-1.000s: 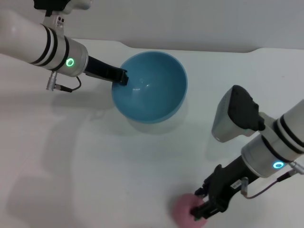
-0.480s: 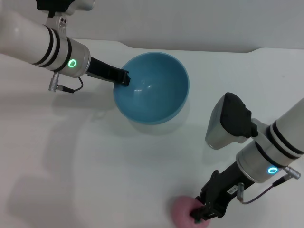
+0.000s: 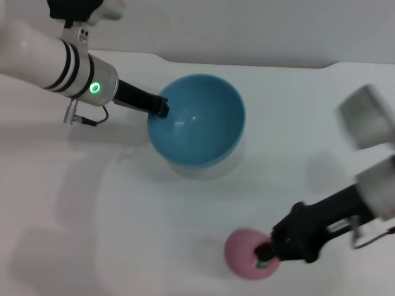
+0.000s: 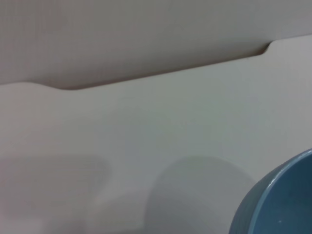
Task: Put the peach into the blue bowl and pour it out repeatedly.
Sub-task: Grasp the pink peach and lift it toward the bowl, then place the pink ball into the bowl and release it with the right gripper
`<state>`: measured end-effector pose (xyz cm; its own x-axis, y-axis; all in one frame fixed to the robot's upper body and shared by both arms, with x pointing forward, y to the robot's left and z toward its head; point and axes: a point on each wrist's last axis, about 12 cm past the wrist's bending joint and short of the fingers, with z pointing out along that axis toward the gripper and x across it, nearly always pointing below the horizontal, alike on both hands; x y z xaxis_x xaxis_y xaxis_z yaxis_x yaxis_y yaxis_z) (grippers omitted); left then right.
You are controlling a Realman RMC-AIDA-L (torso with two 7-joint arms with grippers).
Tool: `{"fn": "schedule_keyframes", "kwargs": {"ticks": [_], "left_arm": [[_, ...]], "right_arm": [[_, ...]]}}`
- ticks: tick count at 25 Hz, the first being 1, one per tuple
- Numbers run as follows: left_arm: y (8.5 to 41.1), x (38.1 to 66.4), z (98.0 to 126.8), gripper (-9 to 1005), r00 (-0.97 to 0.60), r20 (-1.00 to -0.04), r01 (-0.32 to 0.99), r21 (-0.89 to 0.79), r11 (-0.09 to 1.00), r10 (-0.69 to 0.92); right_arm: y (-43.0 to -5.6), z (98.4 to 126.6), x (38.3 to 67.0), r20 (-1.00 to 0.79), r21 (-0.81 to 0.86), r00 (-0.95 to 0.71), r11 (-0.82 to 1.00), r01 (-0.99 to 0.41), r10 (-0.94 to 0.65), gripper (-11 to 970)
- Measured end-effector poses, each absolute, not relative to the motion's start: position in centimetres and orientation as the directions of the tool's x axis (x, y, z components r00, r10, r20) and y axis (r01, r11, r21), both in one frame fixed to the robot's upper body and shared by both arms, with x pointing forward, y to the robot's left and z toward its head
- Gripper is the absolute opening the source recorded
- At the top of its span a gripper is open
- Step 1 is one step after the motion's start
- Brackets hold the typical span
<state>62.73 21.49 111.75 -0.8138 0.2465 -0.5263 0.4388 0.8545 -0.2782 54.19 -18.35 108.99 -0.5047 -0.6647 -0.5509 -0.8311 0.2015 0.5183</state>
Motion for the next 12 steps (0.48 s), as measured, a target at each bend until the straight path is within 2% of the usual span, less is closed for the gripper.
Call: {"fn": "schedule_keyframes", "kwargs": {"ticks": [4, 8, 12], "left_arm": [[21.1, 62.4, 111.1, -1, -0.824, -0.501, 0.446, -0.282, 0.850, 0.266], [19.3, 61.8, 110.2, -1, -0.818, -0.464, 0.496, -0.271, 0.825, 0.339], [16.7, 61.2, 110.0, -1, -0.793, -0.446, 0.565, -0.282, 0.776, 0.415]], "right_arm": [[-22.6, 111.8, 53.9, -0.683, 0.540, -0.542, 0.163, -0.826, -0.489, 96], [-25.2, 114.4, 53.6, -0.793, 0.500, -0.512, 0.125, -0.857, -0.331, 69], [-26.9, 115.5, 54.1, -0.834, 0.472, -0.503, 0.178, -0.863, -0.227, 50]]}}
